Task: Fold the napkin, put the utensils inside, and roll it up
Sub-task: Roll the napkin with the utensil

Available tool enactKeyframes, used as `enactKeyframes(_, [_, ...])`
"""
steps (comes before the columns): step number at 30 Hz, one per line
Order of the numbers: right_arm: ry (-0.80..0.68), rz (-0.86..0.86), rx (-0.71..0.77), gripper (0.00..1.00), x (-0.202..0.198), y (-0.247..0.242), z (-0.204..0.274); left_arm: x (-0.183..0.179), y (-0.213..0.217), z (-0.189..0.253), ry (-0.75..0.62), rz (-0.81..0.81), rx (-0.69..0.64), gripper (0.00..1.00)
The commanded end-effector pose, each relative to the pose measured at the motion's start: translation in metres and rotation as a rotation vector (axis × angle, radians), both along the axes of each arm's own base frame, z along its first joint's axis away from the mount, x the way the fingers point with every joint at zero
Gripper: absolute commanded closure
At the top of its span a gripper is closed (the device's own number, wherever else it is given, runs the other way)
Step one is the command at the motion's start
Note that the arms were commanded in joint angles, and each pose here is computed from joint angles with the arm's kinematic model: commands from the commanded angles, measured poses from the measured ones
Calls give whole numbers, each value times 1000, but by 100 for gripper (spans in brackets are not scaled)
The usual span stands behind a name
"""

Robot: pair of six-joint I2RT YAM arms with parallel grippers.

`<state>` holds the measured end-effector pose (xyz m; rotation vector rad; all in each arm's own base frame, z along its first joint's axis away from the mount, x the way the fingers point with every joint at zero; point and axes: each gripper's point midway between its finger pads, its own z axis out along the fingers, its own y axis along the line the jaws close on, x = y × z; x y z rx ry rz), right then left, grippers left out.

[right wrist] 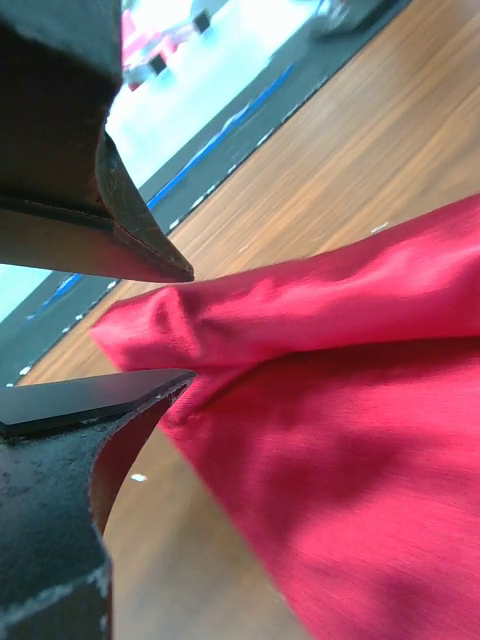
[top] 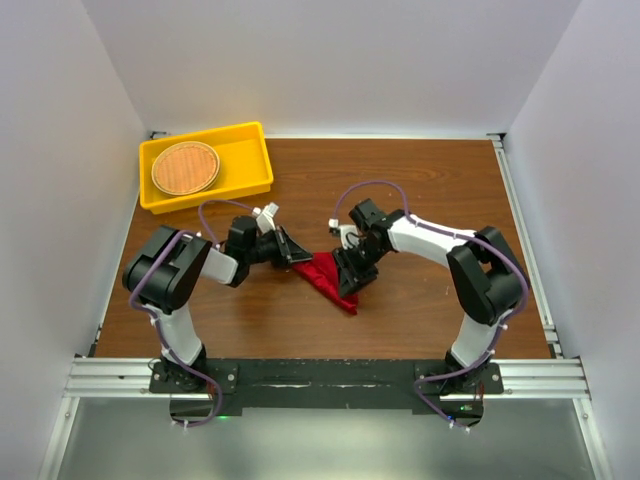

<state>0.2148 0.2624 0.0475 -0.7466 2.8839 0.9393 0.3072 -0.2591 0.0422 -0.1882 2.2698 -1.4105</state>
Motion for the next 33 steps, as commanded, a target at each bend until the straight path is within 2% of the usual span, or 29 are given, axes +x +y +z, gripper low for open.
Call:
enactKeyframes(1, [-13, -6, -131, 58, -20, -29, -26, -4, 19, -43, 89, 37, 146, 95])
enactKeyframes(5, [-42, -54, -218, 70, -22, -47, -36, -7, 20, -47, 105, 28, 166, 95])
enactKeyframes(6, [-53, -62, -239, 78, -21, -51, -37, -7, 20, -47, 106, 26, 168, 95])
enactKeyframes(7, [-63, -68, -268, 81, -21, -56, -38, -7, 20, -48, 104, 22, 173, 96])
enactKeyframes(11, [-124, -91, -333, 85, -10, -67, -32, -10, 22, -51, 116, 18, 184, 96])
enactKeyframes(12, [-148, -93, -330, 84, -4, -65, -26, -11, 23, -52, 120, 18, 185, 96])
enactKeyframes(15, [-222, -62, -296, 71, 7, -47, -6, -12, 24, -53, 132, 16, 185, 96])
enactKeyframes(16, [-245, -50, -290, 63, 10, -41, 0, -13, 24, -54, 132, 14, 187, 96])
enactKeyframes(19, [-344, 27, -232, 52, 20, -6, 21, -12, 25, -54, 136, 13, 191, 97])
enactKeyframes(23, [-399, 102, -161, 46, 29, 34, 32, -12, 26, -57, 151, 10, 202, 97])
enactKeyframes(28, [-435, 205, -124, 45, 34, 71, 31, -13, 26, -60, 173, 12, 201, 98])
enactKeyframes(33, [-441, 250, -144, 44, 28, 81, 14, -9, 24, -56, 167, 14, 191, 98])
